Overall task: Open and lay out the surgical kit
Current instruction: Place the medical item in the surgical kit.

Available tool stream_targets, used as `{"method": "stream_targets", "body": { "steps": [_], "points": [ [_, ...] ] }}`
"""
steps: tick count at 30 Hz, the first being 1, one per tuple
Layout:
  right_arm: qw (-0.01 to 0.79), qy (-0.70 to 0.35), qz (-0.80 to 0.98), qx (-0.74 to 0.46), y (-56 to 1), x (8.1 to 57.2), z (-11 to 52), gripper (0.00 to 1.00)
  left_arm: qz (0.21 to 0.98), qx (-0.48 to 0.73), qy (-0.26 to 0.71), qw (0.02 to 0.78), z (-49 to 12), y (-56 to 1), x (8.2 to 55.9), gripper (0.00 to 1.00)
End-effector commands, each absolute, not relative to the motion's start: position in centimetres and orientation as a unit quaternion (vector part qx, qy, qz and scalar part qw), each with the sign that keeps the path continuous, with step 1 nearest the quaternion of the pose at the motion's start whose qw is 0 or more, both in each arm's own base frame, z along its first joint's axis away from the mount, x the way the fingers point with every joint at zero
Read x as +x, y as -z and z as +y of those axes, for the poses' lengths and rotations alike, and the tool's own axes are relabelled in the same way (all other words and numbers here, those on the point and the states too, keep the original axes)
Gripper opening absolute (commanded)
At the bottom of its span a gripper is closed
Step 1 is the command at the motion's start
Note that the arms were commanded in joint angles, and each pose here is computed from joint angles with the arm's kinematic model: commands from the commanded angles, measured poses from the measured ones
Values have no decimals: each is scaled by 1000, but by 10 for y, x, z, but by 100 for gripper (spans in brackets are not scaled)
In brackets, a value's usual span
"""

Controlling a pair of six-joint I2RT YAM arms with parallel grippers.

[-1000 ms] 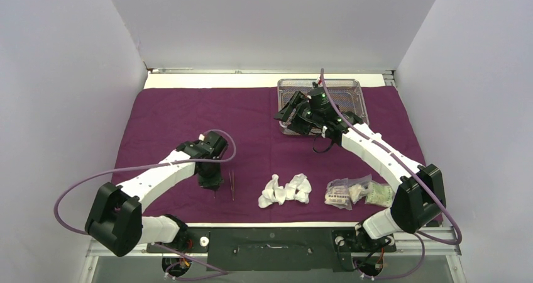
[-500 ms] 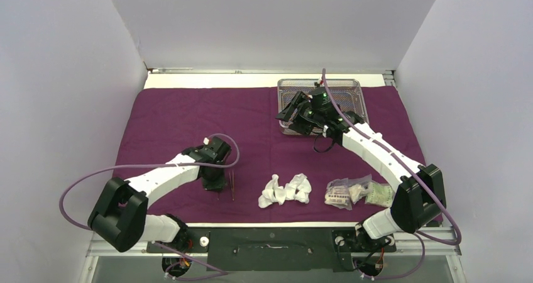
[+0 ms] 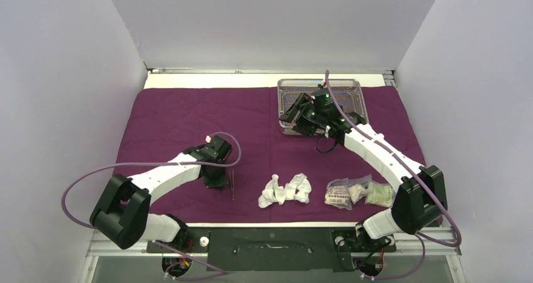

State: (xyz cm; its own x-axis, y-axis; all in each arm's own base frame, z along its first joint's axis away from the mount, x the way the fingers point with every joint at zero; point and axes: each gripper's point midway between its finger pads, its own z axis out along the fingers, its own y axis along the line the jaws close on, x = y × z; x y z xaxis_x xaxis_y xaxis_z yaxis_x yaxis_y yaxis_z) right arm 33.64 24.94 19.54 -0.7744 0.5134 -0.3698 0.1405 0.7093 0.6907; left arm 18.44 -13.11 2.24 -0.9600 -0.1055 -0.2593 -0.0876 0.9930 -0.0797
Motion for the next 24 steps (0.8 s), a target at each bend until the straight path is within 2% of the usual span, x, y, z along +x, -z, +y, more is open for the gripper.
{"method": "stream_targets", "body": {
  "steps": [1,8,14,24],
  "points": [
    [301,-341,871,187,-211,338,244,59,986,-41,31,158,-137,-27,204,0],
    [299,-340,871,188,-209,337,243,59,989,-53,0,135,-130,-18,200,1],
    [300,-341,870,189,-211,339,243,59,990,-54,-10,127,-126,-20,196,15],
    [298,-346,870,189,-211,341,246,59,989,-53,-16,136,-123,-37,198,22]
  ]
}}
